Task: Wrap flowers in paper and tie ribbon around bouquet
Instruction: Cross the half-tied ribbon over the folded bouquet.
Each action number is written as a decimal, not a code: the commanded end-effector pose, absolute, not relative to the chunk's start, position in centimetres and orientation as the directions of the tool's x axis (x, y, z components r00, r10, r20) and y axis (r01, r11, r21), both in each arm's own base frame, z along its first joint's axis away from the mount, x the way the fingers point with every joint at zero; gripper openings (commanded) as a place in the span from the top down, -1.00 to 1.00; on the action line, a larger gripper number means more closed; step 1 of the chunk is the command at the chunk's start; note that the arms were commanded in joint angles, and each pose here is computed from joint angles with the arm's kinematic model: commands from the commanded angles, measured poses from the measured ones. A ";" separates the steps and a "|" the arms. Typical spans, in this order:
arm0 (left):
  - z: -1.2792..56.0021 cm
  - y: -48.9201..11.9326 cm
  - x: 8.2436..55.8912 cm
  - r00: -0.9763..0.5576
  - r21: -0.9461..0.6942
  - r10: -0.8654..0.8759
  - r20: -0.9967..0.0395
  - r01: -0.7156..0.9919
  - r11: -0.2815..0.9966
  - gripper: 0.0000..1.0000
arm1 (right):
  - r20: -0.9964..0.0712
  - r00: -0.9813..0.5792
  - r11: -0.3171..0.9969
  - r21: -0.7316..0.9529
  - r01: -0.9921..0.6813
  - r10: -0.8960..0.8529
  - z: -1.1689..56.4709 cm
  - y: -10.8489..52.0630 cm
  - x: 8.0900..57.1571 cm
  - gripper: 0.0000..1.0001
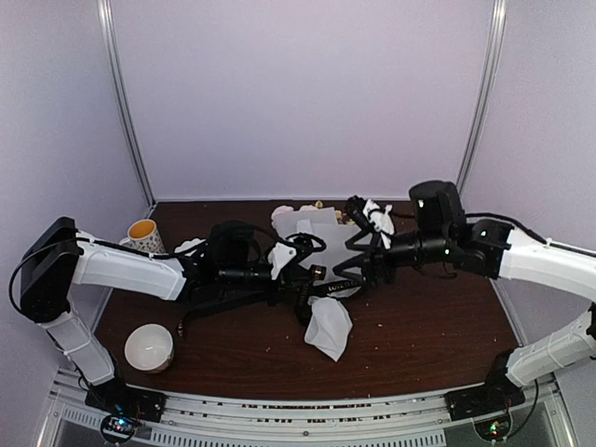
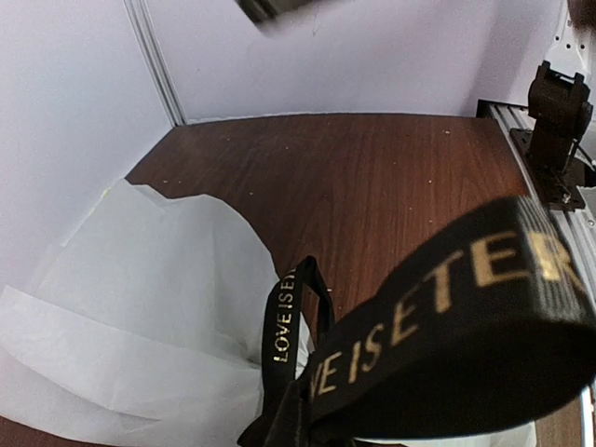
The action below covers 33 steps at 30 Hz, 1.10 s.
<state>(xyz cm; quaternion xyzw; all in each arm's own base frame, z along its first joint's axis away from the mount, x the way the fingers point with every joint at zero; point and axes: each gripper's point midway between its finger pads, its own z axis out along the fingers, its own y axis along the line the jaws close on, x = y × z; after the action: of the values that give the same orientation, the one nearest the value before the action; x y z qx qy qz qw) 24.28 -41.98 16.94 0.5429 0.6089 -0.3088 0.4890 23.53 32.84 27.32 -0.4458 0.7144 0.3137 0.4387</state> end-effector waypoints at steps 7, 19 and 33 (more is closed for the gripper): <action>18.1 -43.1 24.4 0.062 0.125 0.301 -0.952 0.973 0.195 1.00 | -0.959 0.163 0.402 -0.247 -0.882 -0.231 25.7 35.5 22.3 -0.78; 17.8 -43.0 24.5 0.066 0.135 0.321 -0.945 0.971 0.198 1.00 | -0.960 0.102 0.259 -0.171 -0.951 -0.261 24.5 38.4 21.3 0.92; 16.3 -36.1 23.9 -0.272 -0.041 0.548 -0.791 0.917 0.396 -0.72 | -0.958 -0.090 0.305 0.003 -0.952 -0.271 23.3 37.8 23.2 1.00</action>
<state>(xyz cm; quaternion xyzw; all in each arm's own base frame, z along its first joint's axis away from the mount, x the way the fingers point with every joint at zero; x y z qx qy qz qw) 24.39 -39.32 16.18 0.5137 0.6870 -0.2960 0.4202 22.97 37.44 22.78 -0.4823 0.6410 0.3393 0.4914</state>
